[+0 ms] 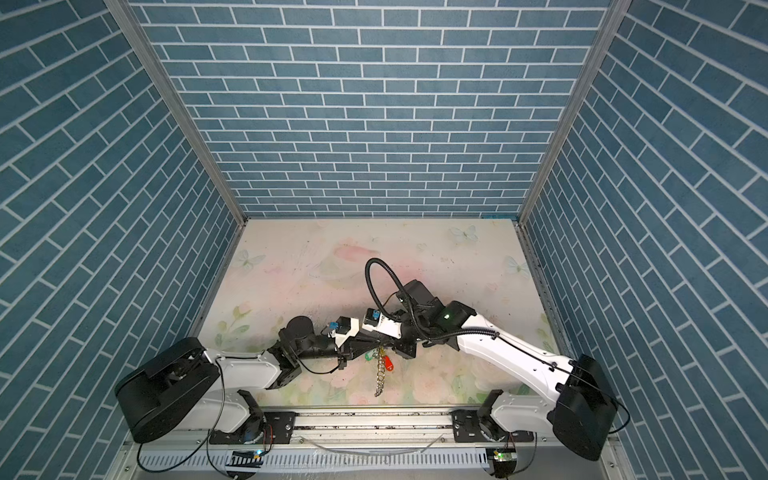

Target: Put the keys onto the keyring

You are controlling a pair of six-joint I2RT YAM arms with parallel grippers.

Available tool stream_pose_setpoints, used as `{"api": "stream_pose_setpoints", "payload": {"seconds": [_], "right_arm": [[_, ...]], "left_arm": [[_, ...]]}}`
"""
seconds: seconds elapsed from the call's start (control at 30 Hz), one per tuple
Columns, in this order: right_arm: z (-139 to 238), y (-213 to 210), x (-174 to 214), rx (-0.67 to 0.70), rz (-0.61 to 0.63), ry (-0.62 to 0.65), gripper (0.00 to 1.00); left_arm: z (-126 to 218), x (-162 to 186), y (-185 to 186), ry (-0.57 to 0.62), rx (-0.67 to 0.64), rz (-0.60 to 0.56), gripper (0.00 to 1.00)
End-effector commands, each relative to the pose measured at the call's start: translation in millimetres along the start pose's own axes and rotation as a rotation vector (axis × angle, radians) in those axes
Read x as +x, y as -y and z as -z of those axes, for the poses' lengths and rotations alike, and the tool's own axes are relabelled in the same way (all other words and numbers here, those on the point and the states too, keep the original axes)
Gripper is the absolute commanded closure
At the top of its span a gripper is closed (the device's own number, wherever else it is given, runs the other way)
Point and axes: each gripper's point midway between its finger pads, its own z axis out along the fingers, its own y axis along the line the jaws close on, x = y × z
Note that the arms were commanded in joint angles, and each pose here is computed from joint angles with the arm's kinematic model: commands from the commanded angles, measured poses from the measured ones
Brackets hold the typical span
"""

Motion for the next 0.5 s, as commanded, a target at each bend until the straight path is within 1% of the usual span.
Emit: {"api": "stream_pose_setpoints", "payload": {"seconds": [0.0,0.2,0.3,0.33,0.4,0.47], "right_arm": [[9.8,-1.0,-26.5,-0.009,0.084,0.062,1.0],[11.0,-2.2,-30.2,-0.009,0.095,0.078,1.0],[11.3,-1.7,-29.9,0.001,0.095,0.086,1.0],[11.5,-0.5,-28.1,0.011,0.092,0.087,0.98],[11.3,3.9,-20.7,0.05,0.088,0.078,0.89],[13.5,8.0,-12.7,0.089,0.072,0.079,0.83]], "left_arm": [[-3.2,-8.7,1.5,0.029,0.021,-0.008,0.89],[-4.5,-7.7,0.7,0.026,0.023,-0.005,0.98],[-3.7,-8.9,-1.8,0.031,0.005,-0.01,1.0],[-3.2,-9.7,-2.6,0.035,-0.003,-0.012,1.0],[-1.8,-11.7,-4.3,0.049,-0.019,-0.017,1.0],[-0.8,-13.6,-5.9,0.062,-0.033,-0.02,1.0]]}}
